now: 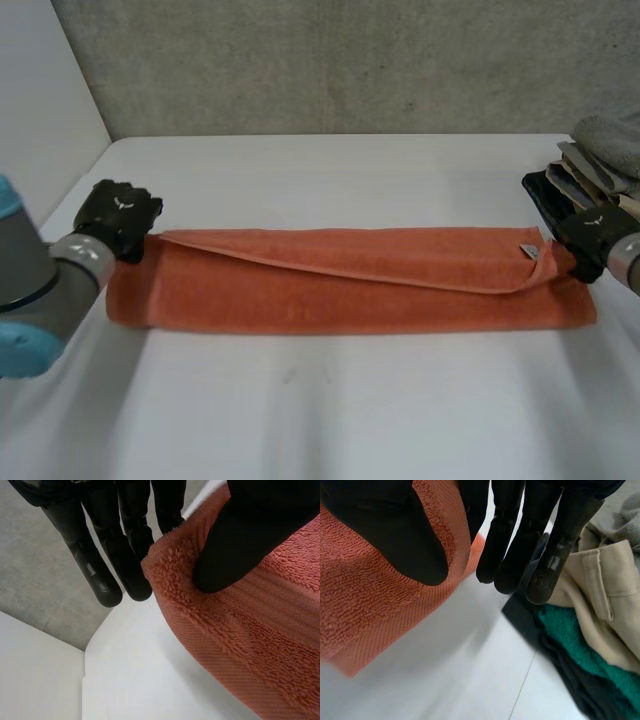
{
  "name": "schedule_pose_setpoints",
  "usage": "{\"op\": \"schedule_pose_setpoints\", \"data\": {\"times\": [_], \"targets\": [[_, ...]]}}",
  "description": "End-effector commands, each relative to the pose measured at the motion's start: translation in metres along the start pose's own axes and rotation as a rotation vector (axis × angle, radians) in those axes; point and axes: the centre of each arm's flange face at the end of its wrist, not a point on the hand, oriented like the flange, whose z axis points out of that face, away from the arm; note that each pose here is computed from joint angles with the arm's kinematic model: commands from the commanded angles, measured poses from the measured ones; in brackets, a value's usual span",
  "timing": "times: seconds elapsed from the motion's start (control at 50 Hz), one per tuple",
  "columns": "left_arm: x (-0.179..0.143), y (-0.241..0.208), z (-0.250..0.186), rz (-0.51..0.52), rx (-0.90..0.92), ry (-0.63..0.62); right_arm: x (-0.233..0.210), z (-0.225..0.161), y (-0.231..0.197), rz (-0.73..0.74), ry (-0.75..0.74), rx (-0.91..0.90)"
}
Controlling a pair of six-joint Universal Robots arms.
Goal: Fold the laundry.
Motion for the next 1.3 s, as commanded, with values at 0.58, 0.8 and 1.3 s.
{"op": "schedule_pose_setpoints", "data": {"times": [0.58,0.8,1.3], "targets": [[0.029,-0.008,0.055,-0.032,0.105,-0.118,-0.007,0.032,-0.034,0.056,0.214,0.163],[0.035,-0.006,0.043,-0.031,0.088,-0.094,-0.022,-0.007,-0.031,0.096,0.078,0.148],[0.046,-0.015,0.011,-0.036,0.101,-0.06,-0.033,-0.016,0.03,0.146,-0.044,0.096]]}}
